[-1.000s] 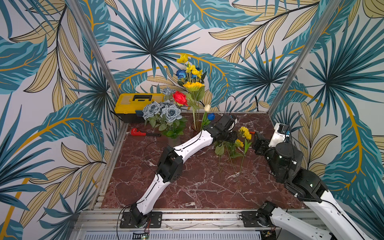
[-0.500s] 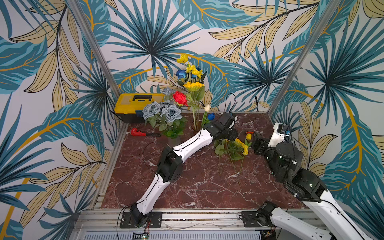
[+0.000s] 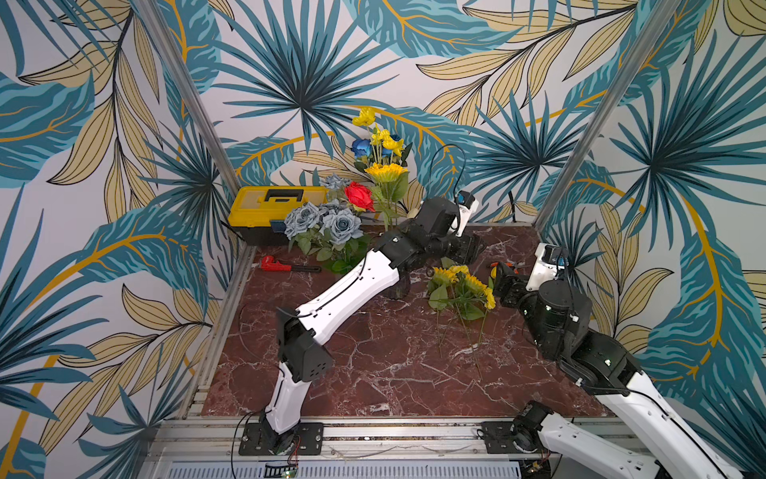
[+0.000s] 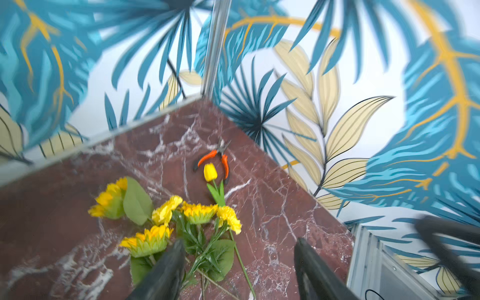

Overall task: Pick out yellow flowers from the vase
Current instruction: Place the flower at the center of the board, then pick up the flower from the vase.

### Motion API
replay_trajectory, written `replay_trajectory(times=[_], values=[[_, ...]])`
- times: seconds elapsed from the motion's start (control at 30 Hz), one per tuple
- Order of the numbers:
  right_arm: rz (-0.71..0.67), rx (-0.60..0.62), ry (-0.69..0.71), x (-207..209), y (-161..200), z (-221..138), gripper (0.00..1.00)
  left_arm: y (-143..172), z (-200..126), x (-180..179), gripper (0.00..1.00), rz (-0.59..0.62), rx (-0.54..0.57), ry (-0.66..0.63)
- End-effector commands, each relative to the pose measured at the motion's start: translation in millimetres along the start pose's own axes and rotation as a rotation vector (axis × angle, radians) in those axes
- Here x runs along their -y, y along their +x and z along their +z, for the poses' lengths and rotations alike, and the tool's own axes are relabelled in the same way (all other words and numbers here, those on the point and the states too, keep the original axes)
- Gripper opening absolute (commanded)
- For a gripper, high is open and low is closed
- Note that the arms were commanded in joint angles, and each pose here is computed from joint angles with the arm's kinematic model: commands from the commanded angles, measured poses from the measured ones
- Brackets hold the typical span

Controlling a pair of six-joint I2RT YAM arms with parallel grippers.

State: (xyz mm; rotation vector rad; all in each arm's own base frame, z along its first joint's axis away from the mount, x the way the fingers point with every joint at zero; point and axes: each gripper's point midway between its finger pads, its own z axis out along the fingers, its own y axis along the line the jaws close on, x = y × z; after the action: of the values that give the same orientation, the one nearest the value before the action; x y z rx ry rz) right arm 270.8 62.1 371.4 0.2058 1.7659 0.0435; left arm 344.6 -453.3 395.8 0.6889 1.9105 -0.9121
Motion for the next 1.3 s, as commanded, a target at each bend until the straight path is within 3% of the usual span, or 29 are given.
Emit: replay_trajectory(times=[0.0, 0.13, 0.23, 0.4, 0.6, 0.9, 1.27], values=[[-0.029, -0.010, -0.049, -17, 2, 10, 0.83, -19, -45, 13, 0.70, 0.099, 0.071, -0.019], [-0.084, -0.011, -0.159, -47, -4, 19, 0.88, -26, -101, -4, 0.75, 0.147, 0.173, -0.151], [-0.145, -0.012, -0.308, -85, -9, 24, 0.91, -22, -140, -39, 0.79, 0.133, 0.278, -0.315], [-0.239, -0.055, -0.505, -144, -9, 39, 0.92, 6, -204, -112, 0.82, -0.099, 0.341, -0.446], [-0.318, -0.127, -0.556, -190, -4, 75, 0.91, 45, -270, -149, 0.87, -0.137, 0.400, -0.621], [-0.343, -0.192, -0.633, -251, 9, 126, 0.74, 97, -293, -167, 0.88, -0.167, 0.330, -0.707], [-0.322, -0.262, -0.602, -272, 31, 170, 0.63, 109, -297, -173, 0.88, -0.159, 0.307, -0.731]])
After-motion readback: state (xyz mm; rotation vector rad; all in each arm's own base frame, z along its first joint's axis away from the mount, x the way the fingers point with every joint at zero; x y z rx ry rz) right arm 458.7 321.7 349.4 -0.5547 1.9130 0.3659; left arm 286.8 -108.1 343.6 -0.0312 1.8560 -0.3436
